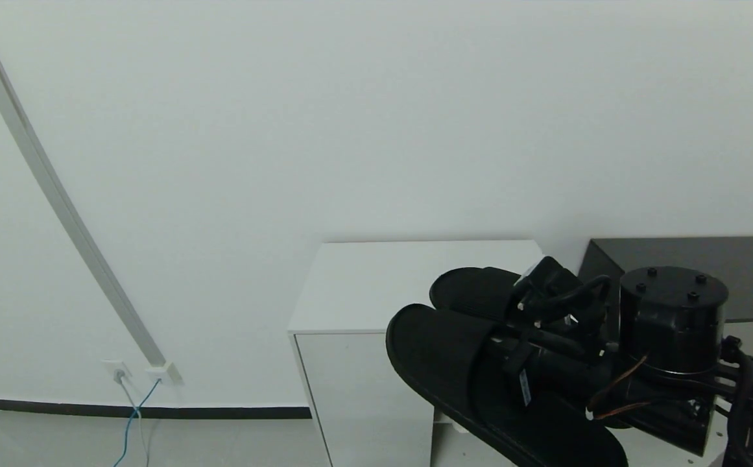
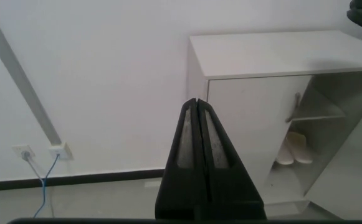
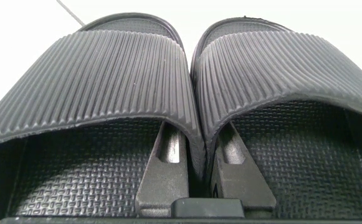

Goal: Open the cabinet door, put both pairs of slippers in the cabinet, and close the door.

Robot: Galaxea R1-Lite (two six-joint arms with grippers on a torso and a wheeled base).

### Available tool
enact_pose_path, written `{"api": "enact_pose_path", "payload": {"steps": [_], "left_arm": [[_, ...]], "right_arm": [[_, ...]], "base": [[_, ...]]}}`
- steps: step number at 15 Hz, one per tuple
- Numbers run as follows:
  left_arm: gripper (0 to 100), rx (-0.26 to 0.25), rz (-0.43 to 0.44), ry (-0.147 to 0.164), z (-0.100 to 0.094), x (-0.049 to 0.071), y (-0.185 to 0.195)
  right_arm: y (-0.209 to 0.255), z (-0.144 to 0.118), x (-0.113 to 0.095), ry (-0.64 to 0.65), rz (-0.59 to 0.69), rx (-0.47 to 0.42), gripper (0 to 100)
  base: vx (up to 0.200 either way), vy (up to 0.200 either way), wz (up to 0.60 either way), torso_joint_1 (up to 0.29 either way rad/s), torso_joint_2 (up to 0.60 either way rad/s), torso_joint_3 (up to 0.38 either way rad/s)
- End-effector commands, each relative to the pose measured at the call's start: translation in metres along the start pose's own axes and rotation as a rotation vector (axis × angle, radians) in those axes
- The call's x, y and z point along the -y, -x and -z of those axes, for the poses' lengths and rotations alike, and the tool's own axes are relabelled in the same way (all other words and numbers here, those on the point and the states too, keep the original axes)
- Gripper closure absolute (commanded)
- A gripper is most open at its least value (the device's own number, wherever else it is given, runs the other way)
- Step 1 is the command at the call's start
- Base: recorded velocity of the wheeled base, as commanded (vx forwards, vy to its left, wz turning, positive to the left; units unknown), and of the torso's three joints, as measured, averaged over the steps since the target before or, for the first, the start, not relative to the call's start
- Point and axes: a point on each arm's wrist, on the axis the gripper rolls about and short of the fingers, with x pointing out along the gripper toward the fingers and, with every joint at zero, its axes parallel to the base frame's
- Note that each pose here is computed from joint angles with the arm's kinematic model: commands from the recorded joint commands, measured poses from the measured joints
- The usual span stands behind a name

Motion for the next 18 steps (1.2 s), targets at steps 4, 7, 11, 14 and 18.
{"api": "enact_pose_path", "payload": {"steps": [4,7,11,14,18], "left_arm": [[100,-0.001,0.0,0.0,0.0,0.0,-0.0001],[100,-0.001,0.0,0.0,0.0,0.0,-0.0001],[100,-0.001,0.0,0.0,0.0,0.0,-0.0001],[100,-0.001,-0.001,0.0,0.0,0.0,-0.0001],[100,-0.001,-0.001,0.0,0.0,0.0,-0.0001]], "right_arm": [[-0.0001,0.0021,-0.0005,0.0,-0.002,-0.008,100],[0.0003,0.0033,-0.0011,0.001,-0.004,-0.012,100],[0.0012,0.0045,-0.0013,0.002,-0.006,-0.015,100],[0.0016,0.0058,-0.0015,0.002,-0.008,-0.021,100],[0.0006,0.0095,-0.0024,0.002,-0.008,-0.021,100]], "base": [[0.0,-0.2,0.0,0.001,0.0,0.006],[0.0,-0.067,0.0,0.004,0.0,0.001],[0.0,0.0,0.0,0.0,0.0,0.0],[0.0,0.0,0.0,0.0,0.0,0.0],[0.0,0.0,0.0,0.0,0.0,0.0]]}}
